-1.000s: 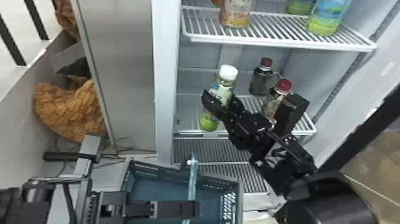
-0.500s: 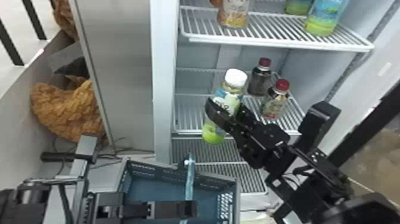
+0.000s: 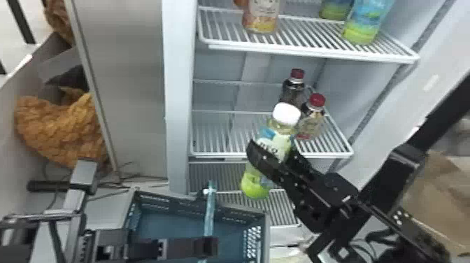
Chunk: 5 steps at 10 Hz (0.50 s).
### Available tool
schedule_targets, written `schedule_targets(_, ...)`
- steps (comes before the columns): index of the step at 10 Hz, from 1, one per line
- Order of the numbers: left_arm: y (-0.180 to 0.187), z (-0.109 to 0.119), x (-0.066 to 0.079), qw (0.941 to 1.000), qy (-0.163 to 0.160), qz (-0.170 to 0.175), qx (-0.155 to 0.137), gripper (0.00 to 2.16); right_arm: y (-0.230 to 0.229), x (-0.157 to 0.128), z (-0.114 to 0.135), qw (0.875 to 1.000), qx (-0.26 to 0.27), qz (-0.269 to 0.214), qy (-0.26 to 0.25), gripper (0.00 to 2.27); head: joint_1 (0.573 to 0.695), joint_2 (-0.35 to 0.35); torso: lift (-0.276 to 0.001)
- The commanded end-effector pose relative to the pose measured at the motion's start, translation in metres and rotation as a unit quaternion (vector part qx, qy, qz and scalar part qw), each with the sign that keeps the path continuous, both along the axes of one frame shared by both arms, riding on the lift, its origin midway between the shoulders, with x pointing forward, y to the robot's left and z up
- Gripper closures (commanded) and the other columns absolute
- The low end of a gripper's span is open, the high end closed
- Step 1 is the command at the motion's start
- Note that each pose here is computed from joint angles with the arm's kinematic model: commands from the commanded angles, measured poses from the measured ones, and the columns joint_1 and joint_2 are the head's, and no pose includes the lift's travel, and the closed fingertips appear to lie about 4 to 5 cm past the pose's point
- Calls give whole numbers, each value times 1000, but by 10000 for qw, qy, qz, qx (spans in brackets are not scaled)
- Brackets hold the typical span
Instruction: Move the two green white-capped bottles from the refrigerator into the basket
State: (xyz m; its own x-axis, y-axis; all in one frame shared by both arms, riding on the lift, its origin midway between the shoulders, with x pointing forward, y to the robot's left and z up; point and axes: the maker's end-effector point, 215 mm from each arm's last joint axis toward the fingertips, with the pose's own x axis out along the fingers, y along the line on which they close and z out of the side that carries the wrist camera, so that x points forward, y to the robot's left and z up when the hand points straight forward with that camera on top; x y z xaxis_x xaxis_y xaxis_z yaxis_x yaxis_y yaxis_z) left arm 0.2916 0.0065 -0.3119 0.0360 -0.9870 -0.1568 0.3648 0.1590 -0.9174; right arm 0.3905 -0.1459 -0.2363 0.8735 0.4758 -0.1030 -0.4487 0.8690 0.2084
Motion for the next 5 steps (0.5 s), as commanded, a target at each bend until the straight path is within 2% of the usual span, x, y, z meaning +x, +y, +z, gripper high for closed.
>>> schedule_targets(1,1,-2,0,10000,10,8,19,1161,4,-16,-6,9997,-10,85,244,886,695,-235,-263)
schedule_targets(2,0,-2,0,10000,11,1,28,1161,11,-29,-19,9981,130,224,551,886,695,-235,-263)
schedule_targets(5,2,-4,0,10000,13,7,66,1161,17,-51,-41,9942,237,301,1009,888,695,-226,-263)
